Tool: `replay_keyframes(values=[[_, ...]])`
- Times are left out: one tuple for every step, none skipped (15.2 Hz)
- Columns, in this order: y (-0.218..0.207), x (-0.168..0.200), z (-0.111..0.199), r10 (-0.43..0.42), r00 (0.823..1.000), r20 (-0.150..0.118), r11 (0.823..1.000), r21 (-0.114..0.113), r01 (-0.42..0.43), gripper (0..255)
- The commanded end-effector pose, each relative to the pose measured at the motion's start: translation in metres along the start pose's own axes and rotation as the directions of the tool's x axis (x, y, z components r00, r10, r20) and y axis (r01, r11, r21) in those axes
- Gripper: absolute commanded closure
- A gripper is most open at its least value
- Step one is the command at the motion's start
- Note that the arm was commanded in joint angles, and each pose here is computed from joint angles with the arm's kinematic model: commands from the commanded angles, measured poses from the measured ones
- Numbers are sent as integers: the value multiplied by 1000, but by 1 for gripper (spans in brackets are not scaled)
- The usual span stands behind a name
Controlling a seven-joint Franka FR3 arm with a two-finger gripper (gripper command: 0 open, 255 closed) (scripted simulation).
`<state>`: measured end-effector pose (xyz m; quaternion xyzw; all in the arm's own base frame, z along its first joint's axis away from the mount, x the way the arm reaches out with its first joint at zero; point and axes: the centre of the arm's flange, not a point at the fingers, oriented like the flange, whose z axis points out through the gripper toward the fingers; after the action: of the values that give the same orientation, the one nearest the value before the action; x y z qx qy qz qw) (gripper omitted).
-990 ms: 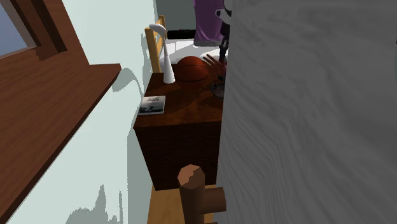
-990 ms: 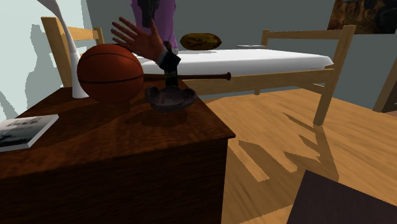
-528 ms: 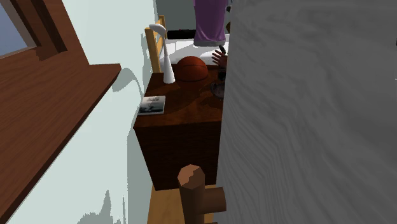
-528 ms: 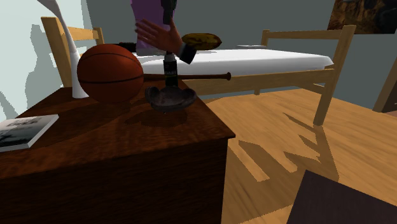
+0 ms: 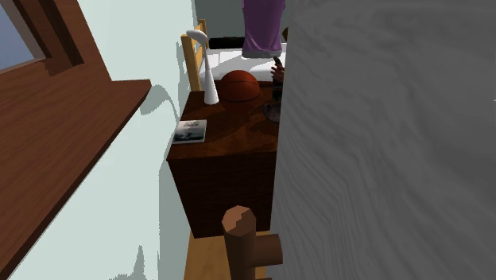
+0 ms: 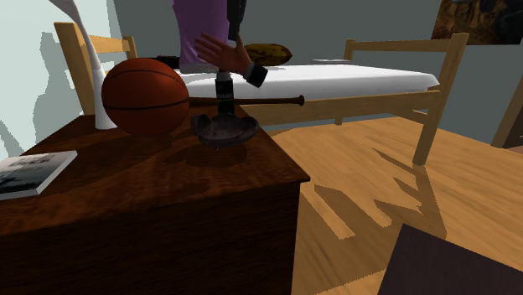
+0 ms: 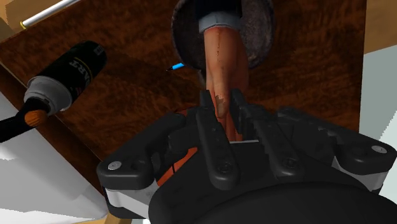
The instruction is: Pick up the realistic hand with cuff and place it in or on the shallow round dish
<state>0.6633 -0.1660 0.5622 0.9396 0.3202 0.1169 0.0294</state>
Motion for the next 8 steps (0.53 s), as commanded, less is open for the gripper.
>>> replay_keyframes(values=[[-1,-2,10,0,1000,-1,1000,-1,0,255],[-1,-3,15,0,1000,-1,1000,-1,0,255],[-2,-4,20,0,1000,-1,1000,-1,0,255],[-3,-5,25,0,1000,-1,1000,-1,0,255],[-3,-6,30,0,1000,-1,1000,-1,0,255],[-4,-7,36,0,1000,-1,1000,-1,0,255],[-5,-9,41,0,1000,-1,1000,-1,0,255],[-5,-10,46,0,1000,-1,1000,-1,0,255]])
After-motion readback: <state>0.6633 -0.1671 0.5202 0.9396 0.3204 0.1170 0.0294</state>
